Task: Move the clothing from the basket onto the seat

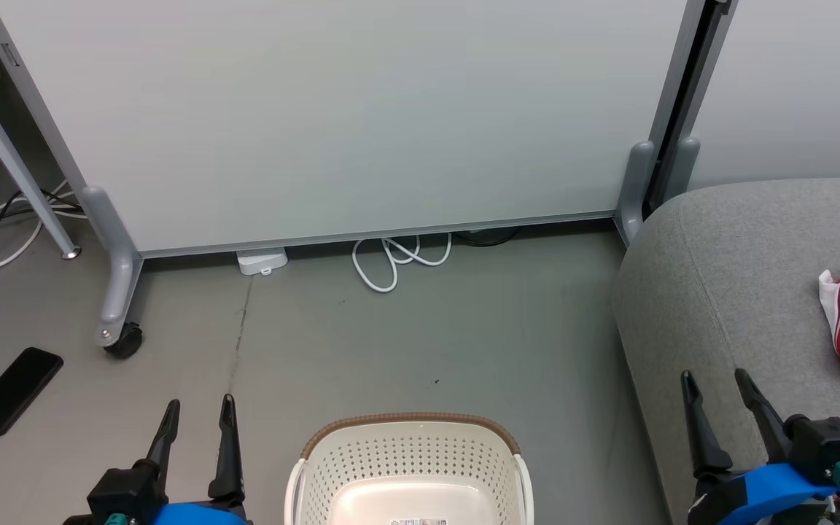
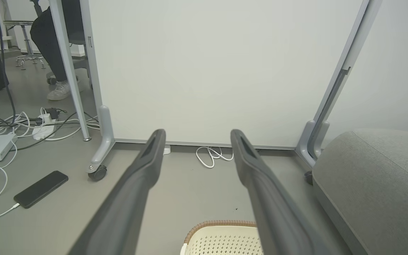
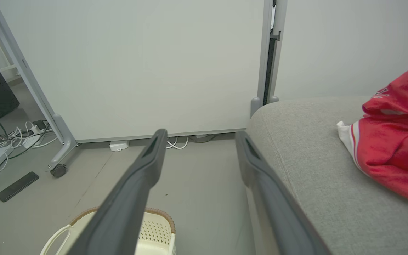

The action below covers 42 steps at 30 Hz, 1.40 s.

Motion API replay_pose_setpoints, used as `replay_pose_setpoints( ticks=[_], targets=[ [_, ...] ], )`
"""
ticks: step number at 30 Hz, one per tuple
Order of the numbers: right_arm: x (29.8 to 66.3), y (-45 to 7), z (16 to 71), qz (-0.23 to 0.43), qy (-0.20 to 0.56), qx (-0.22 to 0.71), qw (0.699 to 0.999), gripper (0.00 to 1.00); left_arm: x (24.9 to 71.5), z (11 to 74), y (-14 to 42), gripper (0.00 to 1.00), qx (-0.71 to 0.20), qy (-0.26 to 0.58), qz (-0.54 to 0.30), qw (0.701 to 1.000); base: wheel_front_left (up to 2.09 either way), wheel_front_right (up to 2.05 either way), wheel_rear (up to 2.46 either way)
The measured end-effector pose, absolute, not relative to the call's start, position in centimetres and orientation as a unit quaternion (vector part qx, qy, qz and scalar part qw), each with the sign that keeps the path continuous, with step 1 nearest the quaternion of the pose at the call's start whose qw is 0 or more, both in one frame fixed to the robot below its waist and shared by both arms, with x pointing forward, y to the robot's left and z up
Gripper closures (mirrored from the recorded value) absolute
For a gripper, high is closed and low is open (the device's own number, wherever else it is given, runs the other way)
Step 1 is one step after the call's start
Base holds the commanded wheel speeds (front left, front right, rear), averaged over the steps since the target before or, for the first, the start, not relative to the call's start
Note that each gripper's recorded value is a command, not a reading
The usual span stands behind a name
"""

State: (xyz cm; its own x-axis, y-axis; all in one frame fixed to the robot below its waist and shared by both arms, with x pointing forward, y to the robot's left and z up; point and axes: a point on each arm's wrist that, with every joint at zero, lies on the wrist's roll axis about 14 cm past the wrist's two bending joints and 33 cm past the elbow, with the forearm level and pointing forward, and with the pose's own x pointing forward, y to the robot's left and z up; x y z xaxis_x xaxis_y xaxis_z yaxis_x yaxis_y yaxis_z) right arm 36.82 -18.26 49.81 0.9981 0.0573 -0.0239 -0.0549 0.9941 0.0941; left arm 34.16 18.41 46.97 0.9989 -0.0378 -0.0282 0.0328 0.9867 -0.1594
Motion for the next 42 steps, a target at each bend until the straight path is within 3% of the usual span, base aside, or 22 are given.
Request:
replay_pose_setpoints(
  ticks=[23,24,33,42],
  targets=[
    [37.0,-17.6,49.0,0.035,0.016,0.061,0.997,0.0,33.6,45.7,17.9,0.0,-0.077,0.037,-0.027,0.996,0.0,0.0,0.0],
    [37.0,-17.6,48.9,0.036,0.016,0.061,0.997,1.0,33.6,45.7,17.9,1.0,-0.077,0.037,-0.028,0.996,0.0,0.0,0.0],
    [35.6,-17.5,45.5,0.03,0.071,0.071,0.995,1.0,31.4,42.0,17.6,1.0,-0.09,0.099,-0.018,0.991,0.0,0.0,0.0],
    [35.5,-18.0,45.2,0.009,0.08,0.152,0.985,1.0,31.7,41.9,18.3,1.0,-0.168,0.107,0.012,0.98,0.0,0.0,0.0]
  ],
)
